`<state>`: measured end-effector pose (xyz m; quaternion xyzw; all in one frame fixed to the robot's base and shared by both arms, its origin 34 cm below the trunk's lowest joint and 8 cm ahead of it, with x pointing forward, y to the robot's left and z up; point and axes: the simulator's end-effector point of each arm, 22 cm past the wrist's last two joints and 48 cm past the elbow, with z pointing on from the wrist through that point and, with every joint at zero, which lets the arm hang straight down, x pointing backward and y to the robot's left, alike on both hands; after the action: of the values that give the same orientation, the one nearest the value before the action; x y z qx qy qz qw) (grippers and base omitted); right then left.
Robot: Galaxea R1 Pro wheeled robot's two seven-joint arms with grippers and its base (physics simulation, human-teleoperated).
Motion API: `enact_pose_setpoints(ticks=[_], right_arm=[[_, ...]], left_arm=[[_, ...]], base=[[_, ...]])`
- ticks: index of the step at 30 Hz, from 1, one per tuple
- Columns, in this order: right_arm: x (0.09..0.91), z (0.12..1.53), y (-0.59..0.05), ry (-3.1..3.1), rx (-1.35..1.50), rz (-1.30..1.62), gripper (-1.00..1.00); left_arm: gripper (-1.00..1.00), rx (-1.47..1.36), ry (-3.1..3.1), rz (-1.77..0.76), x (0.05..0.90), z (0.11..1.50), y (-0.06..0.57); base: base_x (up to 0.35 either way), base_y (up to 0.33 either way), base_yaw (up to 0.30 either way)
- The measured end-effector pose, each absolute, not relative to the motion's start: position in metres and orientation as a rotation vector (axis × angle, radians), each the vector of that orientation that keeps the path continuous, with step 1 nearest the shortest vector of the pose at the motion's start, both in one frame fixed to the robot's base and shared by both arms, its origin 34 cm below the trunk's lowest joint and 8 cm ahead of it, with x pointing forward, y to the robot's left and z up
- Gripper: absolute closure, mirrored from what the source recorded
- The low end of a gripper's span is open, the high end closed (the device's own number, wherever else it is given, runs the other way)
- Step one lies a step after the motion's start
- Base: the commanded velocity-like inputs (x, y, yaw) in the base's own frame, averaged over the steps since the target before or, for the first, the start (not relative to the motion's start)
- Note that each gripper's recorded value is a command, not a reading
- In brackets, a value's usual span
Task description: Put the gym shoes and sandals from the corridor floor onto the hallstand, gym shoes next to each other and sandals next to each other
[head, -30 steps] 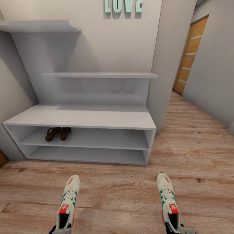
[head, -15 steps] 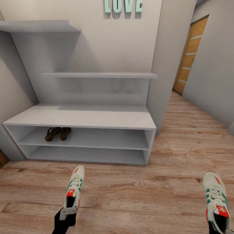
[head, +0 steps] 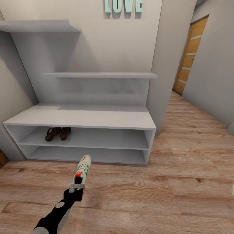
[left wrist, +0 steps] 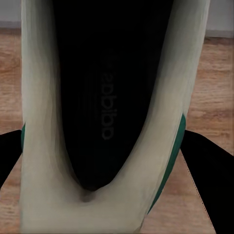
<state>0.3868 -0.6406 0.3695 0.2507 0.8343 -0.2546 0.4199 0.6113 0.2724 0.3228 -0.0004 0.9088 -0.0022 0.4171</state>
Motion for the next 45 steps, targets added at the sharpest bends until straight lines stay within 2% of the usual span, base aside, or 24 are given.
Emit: enact_pose_setpoints(ticks=[8, 22, 45], right_arm=[[0.371, 0.380, -0.667, 2.080, 0.701, -0.682, 1.00], [0.381, 0.389, -0.666, 2.057, 0.689, -0.676, 1.00], [0.377, 0.361, -0.667, 2.053, 0.671, -0.687, 1.00]], left_arm=[[1.00, 0.042, 2.309, -0.019, 0.658, 0.351, 0.262], [1.00, 0.075, 2.341, -0.115, 0.735, 0.422, 0.228], [1.00, 0.076, 2.362, -0.090, 0.731, 0.388, 0.238]], base=[[0.000, 0.000, 0.000], [0.000, 0.000, 0.000], [0.000, 0.000, 0.000]])
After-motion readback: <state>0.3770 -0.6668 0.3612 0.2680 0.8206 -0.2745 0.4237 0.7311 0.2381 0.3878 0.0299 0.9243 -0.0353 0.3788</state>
